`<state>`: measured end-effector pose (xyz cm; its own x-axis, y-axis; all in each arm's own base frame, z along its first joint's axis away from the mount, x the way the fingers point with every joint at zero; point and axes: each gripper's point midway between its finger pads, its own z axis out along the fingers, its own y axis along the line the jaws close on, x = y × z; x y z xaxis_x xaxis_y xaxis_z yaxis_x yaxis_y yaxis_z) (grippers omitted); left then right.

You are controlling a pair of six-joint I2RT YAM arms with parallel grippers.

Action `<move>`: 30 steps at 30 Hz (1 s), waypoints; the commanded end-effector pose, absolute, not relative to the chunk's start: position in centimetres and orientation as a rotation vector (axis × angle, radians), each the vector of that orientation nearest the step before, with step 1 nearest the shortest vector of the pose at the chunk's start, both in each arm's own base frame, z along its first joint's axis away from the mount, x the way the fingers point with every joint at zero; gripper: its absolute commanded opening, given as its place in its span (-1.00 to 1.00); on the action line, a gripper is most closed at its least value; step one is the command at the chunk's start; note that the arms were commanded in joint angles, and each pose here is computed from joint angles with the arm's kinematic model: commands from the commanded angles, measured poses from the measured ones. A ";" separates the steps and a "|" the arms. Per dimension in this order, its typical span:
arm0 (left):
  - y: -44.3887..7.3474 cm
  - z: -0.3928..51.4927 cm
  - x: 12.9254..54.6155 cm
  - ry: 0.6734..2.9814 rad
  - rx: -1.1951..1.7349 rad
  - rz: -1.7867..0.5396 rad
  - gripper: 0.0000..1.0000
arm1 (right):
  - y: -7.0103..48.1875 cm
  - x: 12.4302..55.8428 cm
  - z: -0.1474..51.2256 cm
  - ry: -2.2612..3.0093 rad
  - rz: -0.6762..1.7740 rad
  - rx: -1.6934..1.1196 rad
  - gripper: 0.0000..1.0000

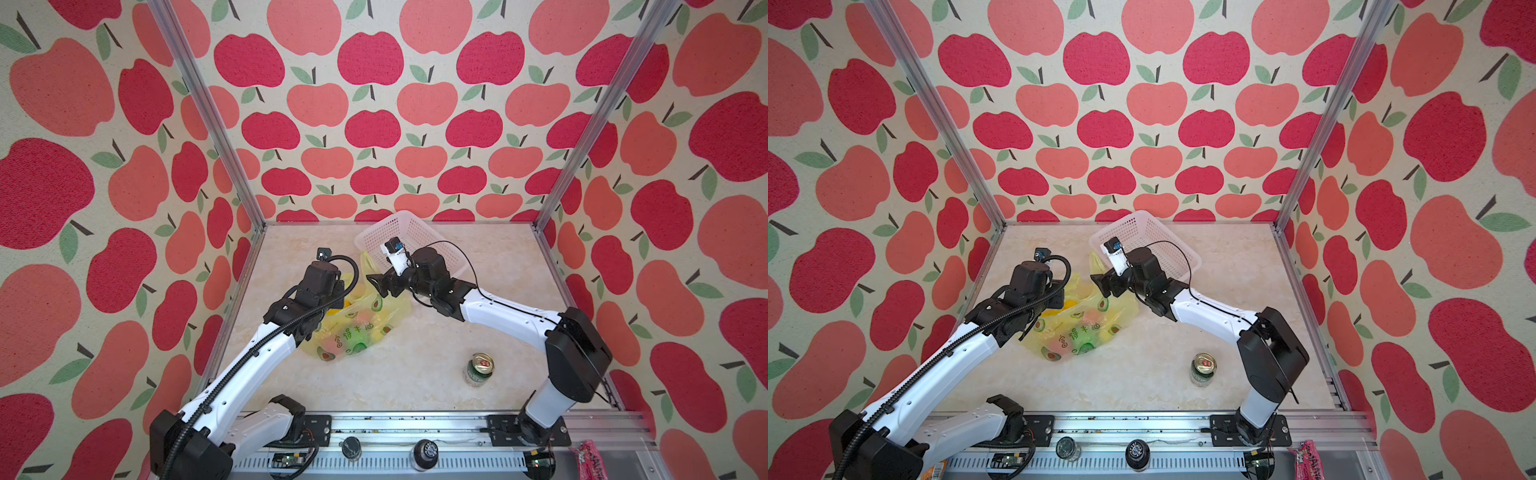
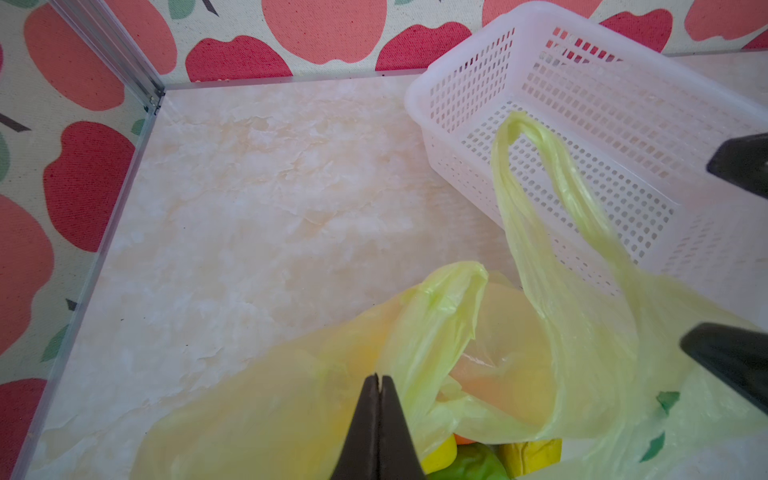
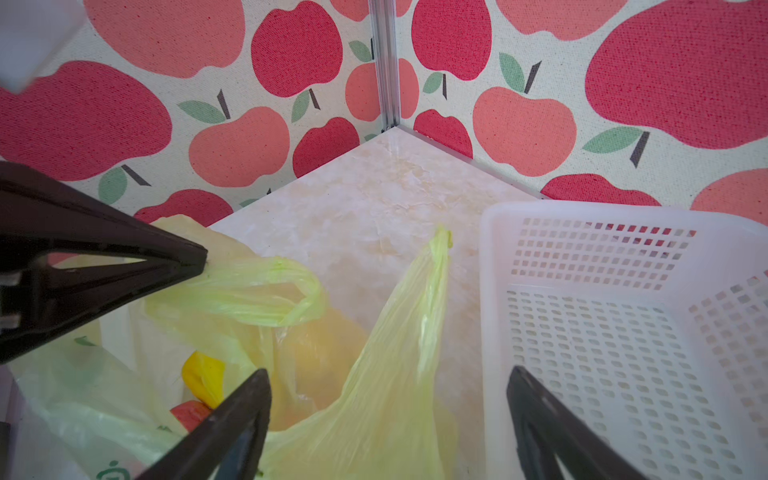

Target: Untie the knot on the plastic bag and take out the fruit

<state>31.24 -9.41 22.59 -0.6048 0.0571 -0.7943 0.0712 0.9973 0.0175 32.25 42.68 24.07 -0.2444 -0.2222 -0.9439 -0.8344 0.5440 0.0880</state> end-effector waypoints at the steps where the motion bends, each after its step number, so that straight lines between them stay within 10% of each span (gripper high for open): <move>1: -8.8 23.7 31.0 2.193 0.043 -0.056 -1.00 | 44.0 33.3 23.4 1.817 0.758 -0.893 0.84; 5: -8.5 24.0 30.6 2.184 0.033 -0.068 -0.80 | 44.7 35.1 22.2 1.889 0.721 -0.860 0.84; 9: -9.1 24.5 30.2 2.173 0.069 -0.104 0.64 | 44.4 36.2 21.5 1.927 0.722 -0.818 0.74; 11: -9.4 24.6 30.2 2.167 0.087 -0.103 0.99 | 44.3 36.2 21.7 1.925 0.748 -0.814 0.42; 16: -10.0 23.9 30.8 2.201 0.125 -0.082 0.98 | 44.1 35.8 22.7 1.904 0.778 -0.813 -0.81; 30: -10.2 20.5 32.9 2.327 0.139 0.042 0.96 | 41.6 33.3 25.6 1.802 0.828 -0.773 -1.00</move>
<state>32.52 -10.41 19.01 -0.7026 0.1094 -0.7031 0.1007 0.9934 0.0540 34.04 41.91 23.37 -0.3552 -0.1925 -0.9148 -0.7900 0.5850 0.1836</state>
